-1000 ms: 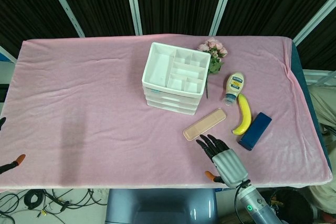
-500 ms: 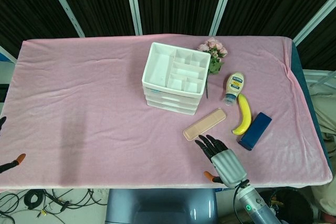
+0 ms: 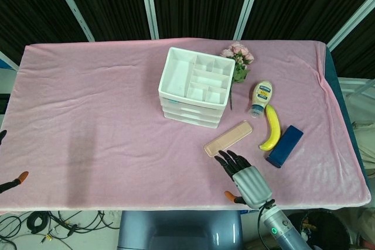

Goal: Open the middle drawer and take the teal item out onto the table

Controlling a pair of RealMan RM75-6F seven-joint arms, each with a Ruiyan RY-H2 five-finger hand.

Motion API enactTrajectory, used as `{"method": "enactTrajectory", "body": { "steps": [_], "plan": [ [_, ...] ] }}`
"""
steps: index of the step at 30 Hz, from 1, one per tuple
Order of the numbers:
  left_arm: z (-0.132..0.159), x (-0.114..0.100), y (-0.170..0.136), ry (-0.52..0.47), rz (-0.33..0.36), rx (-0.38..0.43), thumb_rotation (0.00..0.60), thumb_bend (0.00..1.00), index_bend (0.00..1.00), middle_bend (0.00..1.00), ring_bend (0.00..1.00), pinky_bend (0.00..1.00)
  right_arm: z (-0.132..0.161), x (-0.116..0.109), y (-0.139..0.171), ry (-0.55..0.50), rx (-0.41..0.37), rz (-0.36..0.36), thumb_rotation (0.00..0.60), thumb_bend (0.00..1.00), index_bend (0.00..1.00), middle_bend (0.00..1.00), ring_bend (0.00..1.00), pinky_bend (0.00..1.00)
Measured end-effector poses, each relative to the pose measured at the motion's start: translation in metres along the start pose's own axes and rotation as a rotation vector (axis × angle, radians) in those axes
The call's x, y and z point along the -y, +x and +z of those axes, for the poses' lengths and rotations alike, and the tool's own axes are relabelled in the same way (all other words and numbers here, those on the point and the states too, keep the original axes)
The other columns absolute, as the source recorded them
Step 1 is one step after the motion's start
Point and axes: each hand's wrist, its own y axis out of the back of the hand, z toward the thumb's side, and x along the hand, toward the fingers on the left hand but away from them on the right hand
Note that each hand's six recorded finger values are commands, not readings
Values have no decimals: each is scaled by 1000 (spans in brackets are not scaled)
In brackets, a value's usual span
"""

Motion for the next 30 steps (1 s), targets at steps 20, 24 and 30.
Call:
{"method": "enactTrajectory", "body": {
  "steps": [20,24,30],
  "plan": [
    [2,3,7,-8,-2,-5,600,9,0,0,0,0,36,6,-74,-483,76,18,600,343,8,825,867,774],
    [4,1,8,-10,16,9,600,9,0,0,0,0,45,10,-88,-672,106,42,600,348,8,827,869,774],
    [4,2,9,-18,15,16,600,9,0,0,0,0,59,15,-111,-912,147,59,600,351,8,827,869,774]
  ]
}}
